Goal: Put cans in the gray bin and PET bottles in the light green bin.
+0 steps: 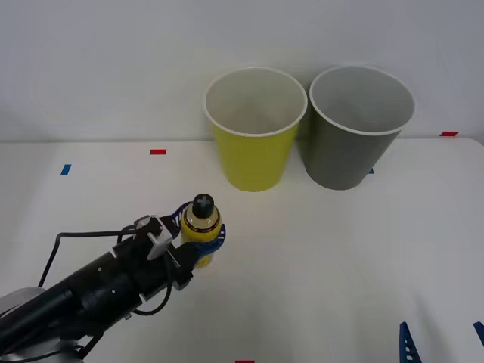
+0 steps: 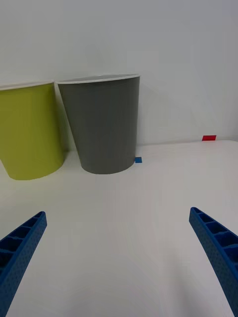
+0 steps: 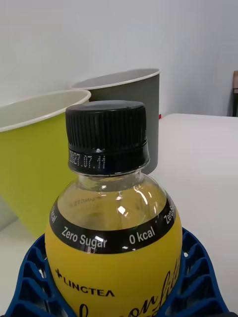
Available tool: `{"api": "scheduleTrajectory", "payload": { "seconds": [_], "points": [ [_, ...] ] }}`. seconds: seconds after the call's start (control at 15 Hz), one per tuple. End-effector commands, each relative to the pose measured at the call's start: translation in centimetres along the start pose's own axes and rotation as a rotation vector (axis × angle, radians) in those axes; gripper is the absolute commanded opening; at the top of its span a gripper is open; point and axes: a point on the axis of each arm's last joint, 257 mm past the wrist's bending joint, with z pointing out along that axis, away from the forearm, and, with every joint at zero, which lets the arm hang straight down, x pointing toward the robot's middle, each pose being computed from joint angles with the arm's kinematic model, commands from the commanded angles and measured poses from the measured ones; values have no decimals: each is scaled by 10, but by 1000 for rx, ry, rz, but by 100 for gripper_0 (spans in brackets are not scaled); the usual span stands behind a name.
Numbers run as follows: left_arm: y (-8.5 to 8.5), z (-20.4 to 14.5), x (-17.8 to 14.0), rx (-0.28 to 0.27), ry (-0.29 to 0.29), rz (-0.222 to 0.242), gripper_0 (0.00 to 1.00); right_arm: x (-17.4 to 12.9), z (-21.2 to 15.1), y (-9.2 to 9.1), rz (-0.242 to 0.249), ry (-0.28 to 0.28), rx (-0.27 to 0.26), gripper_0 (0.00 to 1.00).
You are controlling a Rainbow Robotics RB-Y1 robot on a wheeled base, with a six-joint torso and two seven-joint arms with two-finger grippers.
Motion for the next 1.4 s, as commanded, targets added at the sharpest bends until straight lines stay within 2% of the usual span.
{"api": "scheduleTrajectory", "payload": {
  "seconds": [0.07,0.27,0.47,0.67,0.73,0.8,0.87,1.0,1.4],
  "points": [
    [14,-19,-32,-54,102,0,0,0,0,0,0,0,0,100],
    [33,-24,-56,-96,141,40,0,0,0,0,0,0,0,100],
    [55,-31,-85,-149,151,77,0,0,0,0,0,0,0,100],
    [67,-47,-110,-150,191,101,0,0,0,0,0,0,0,100],
    [74,-53,-109,-151,208,86,0,0,0,0,0,0,0,100],
    [81,-60,-117,-150,196,57,0,0,0,0,0,0,0,100],
    [87,-65,-122,-154,186,55,0,0,0,0,0,0,0,100],
    [100,-70,-145,-180,127,85,0,0,0,0,0,0,0,100],
    [122,-80,-191,-154,143,169,0,0,0,0,0,0,0,100]
  ]
}}
